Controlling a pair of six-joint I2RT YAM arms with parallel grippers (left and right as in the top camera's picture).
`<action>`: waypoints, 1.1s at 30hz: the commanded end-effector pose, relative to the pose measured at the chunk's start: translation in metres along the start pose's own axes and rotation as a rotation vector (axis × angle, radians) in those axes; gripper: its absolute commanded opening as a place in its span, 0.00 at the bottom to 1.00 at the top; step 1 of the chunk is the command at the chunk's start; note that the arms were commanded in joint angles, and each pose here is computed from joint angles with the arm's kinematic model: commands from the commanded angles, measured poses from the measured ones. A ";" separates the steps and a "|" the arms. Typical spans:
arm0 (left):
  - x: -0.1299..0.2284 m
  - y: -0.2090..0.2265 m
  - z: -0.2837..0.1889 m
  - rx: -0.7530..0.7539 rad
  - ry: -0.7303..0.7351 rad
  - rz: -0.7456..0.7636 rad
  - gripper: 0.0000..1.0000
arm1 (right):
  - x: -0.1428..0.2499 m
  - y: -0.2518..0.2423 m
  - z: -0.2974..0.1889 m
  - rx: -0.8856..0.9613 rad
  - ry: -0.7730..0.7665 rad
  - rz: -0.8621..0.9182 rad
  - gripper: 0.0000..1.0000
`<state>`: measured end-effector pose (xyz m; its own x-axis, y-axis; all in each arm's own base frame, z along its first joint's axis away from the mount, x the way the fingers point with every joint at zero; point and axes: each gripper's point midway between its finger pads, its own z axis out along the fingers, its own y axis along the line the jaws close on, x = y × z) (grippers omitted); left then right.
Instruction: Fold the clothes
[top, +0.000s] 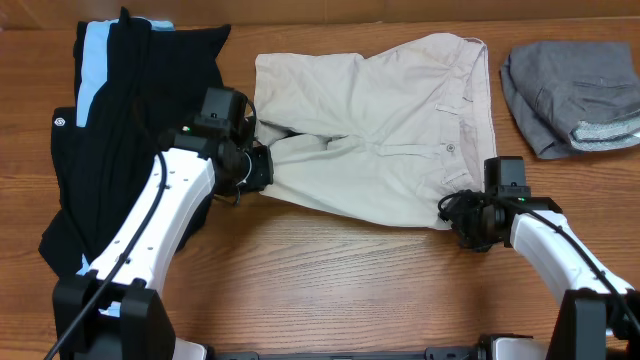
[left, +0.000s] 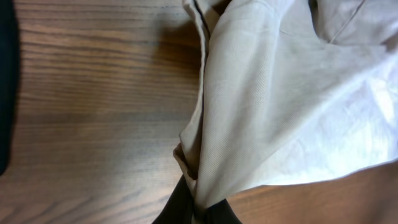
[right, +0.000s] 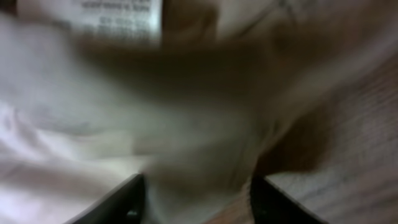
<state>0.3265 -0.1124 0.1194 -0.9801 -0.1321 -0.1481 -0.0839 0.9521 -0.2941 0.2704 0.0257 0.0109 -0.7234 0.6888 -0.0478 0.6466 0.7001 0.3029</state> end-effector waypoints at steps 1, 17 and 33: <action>-0.002 -0.004 -0.021 -0.007 -0.014 0.066 0.04 | -0.006 -0.010 0.007 0.057 -0.033 0.004 0.24; 0.027 0.013 -0.053 -0.125 0.115 0.097 0.04 | -0.004 0.008 -0.099 -0.015 -0.038 -0.071 0.04; 0.071 0.026 -0.064 -0.173 0.301 0.105 0.04 | 0.034 -0.001 -0.238 -0.015 -0.173 -0.160 0.04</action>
<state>0.2380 -0.0852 0.1540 -0.9842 -0.0067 0.1767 -0.0336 0.9882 -0.1495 0.1804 0.0162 0.2212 -0.7709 0.6133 -0.1718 0.5439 0.7743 0.3236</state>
